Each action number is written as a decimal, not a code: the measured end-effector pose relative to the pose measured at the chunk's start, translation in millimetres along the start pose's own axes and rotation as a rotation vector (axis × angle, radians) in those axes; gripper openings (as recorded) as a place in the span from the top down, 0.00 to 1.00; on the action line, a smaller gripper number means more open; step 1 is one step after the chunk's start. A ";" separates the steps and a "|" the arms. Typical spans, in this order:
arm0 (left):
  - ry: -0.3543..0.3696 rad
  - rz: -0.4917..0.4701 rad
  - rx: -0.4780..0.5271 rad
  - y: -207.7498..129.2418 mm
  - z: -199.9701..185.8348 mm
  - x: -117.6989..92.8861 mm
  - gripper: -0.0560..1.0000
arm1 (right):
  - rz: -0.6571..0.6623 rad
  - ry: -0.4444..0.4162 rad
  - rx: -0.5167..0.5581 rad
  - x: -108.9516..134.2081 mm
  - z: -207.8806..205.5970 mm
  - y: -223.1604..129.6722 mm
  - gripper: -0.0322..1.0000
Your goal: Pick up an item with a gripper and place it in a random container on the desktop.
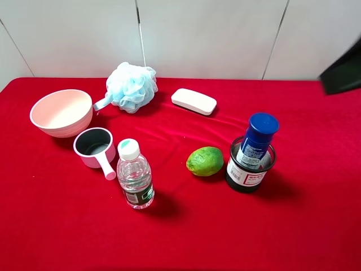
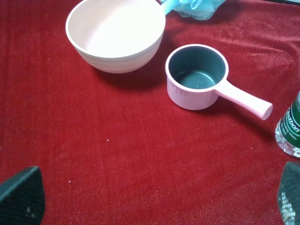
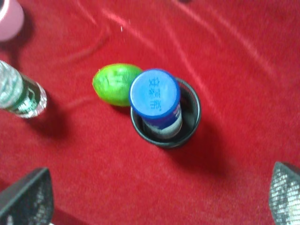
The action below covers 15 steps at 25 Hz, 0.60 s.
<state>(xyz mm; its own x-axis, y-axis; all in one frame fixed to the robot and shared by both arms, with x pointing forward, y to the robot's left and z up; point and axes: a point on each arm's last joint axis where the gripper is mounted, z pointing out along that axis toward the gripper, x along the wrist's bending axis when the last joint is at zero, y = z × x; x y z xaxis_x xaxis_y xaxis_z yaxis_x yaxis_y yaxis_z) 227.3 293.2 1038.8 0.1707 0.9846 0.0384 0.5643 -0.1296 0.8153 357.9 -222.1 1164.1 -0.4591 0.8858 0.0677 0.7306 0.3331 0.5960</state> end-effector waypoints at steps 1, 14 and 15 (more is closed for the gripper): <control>0.000 0.000 0.000 0.0 0.0 0.0 0.01 | 0.000 0.003 -0.022 -0.3 -6.0 -2.9 0.30; 0.000 0.000 0.000 0.0 0.0 0.0 0.01 | 0.091 -0.059 -0.167 -15.9 -33.2 -80.3 0.30; 0.000 0.000 0.000 0.0 0.0 0.0 0.01 | 0.112 -0.084 -0.169 -18.2 -31.6 -86.4 0.30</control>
<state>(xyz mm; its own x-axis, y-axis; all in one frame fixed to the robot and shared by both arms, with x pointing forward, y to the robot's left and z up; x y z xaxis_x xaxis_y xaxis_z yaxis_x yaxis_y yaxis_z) 227.3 293.2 1038.8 0.1707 0.9846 0.0384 0.5643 -0.1296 0.8153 287.2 -277.3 1136.7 -0.3311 0.9404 0.0779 0.6760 0.1788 0.7149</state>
